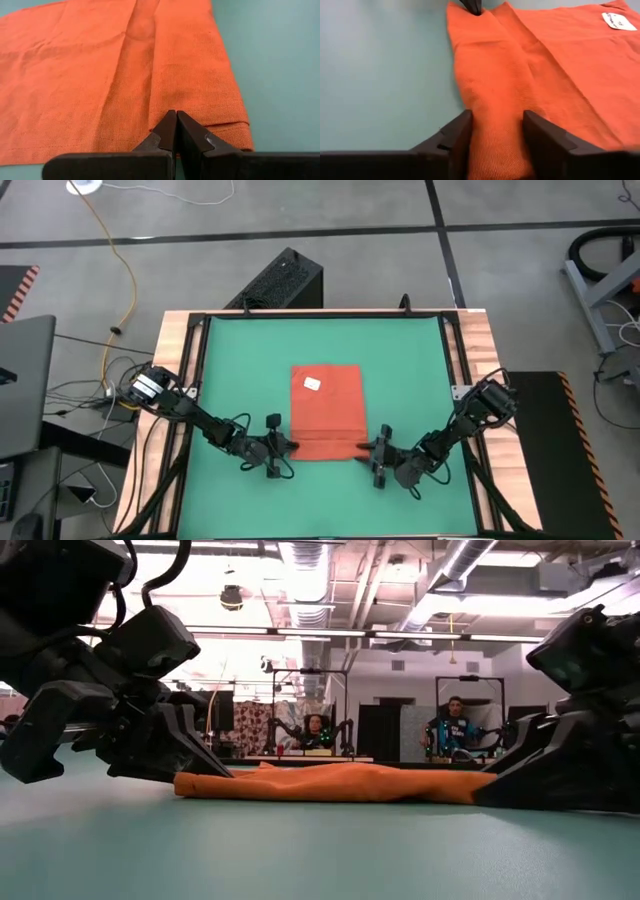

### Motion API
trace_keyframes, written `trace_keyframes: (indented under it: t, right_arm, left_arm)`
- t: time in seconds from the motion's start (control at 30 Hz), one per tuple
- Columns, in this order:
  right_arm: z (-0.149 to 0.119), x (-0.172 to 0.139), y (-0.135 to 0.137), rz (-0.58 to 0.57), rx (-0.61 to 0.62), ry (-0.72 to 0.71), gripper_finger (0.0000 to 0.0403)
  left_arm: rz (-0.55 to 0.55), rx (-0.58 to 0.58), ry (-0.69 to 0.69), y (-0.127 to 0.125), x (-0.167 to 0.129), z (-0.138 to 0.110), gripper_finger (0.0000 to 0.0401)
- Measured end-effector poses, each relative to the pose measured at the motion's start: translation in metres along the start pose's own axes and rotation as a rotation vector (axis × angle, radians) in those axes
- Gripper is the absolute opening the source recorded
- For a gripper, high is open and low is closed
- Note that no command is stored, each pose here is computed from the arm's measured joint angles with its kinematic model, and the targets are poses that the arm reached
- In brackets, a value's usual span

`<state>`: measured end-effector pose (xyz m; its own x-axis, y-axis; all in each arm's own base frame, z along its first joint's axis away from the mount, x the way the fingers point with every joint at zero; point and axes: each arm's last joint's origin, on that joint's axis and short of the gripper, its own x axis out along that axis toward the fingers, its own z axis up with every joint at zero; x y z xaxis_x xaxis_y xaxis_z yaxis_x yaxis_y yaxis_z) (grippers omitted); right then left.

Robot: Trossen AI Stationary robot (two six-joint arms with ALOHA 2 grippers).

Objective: Roll towel
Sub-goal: Roll the orange towel

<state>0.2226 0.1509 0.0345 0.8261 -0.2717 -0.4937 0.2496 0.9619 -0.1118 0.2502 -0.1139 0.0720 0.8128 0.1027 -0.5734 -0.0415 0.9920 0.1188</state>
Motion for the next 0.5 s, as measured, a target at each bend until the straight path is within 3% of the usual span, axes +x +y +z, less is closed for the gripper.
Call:
trace_keyframes:
  t: [0.3,0.5]
  right_arm:
    - [0.005,-0.005,0.0,0.004,-0.01,0.006,0.0068]
    - [0.023,-0.017,-0.001,0.09,0.093,0.04,0.0015]
  left_arm:
    - [-0.016,0.002,-0.003,-0.004,-0.002,0.0,0.0]
    - [-0.059,-0.036,0.004,-0.005,-0.002,0.0,0.0]
